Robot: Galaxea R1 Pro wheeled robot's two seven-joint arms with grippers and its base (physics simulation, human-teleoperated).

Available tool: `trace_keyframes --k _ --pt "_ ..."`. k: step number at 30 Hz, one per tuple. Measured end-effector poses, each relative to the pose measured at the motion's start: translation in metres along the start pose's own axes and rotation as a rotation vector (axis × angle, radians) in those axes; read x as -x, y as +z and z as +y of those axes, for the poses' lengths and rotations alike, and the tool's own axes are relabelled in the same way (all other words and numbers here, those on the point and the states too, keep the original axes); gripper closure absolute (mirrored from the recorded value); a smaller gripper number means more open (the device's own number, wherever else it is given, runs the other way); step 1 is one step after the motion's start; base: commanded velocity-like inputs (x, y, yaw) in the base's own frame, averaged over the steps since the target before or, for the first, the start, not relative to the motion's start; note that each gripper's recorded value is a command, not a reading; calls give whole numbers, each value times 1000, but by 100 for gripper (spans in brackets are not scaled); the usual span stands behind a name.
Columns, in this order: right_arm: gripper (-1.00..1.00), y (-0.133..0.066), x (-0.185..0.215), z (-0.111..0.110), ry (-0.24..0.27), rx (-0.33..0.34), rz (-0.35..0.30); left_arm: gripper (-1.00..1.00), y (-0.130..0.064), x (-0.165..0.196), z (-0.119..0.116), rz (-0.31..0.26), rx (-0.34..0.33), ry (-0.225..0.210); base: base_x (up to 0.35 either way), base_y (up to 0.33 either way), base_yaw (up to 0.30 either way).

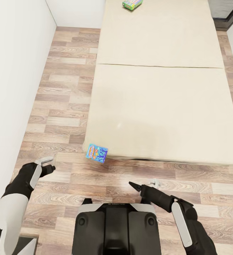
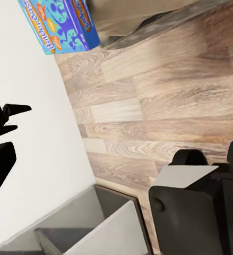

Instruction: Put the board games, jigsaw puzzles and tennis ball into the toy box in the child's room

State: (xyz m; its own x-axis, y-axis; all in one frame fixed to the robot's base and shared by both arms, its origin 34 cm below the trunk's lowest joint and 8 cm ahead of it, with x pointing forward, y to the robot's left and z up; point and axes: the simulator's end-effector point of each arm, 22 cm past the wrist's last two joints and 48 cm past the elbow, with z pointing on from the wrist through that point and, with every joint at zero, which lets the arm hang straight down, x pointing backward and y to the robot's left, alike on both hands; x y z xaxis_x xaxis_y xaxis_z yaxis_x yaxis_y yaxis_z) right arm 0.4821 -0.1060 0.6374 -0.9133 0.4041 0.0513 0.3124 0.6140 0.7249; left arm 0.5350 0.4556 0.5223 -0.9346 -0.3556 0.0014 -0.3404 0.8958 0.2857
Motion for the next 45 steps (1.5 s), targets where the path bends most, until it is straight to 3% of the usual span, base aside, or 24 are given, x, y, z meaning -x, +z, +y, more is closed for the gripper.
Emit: trace_keyframes --k 12,45 --pt "-100 -3 13 10 -29 9 -28 -100 5 -24 16 32 27 17 0 0 0" --pt "-100 -11 24 28 -52 24 -44 -100 -17 -1 25 -15 26 8 0 0 0"
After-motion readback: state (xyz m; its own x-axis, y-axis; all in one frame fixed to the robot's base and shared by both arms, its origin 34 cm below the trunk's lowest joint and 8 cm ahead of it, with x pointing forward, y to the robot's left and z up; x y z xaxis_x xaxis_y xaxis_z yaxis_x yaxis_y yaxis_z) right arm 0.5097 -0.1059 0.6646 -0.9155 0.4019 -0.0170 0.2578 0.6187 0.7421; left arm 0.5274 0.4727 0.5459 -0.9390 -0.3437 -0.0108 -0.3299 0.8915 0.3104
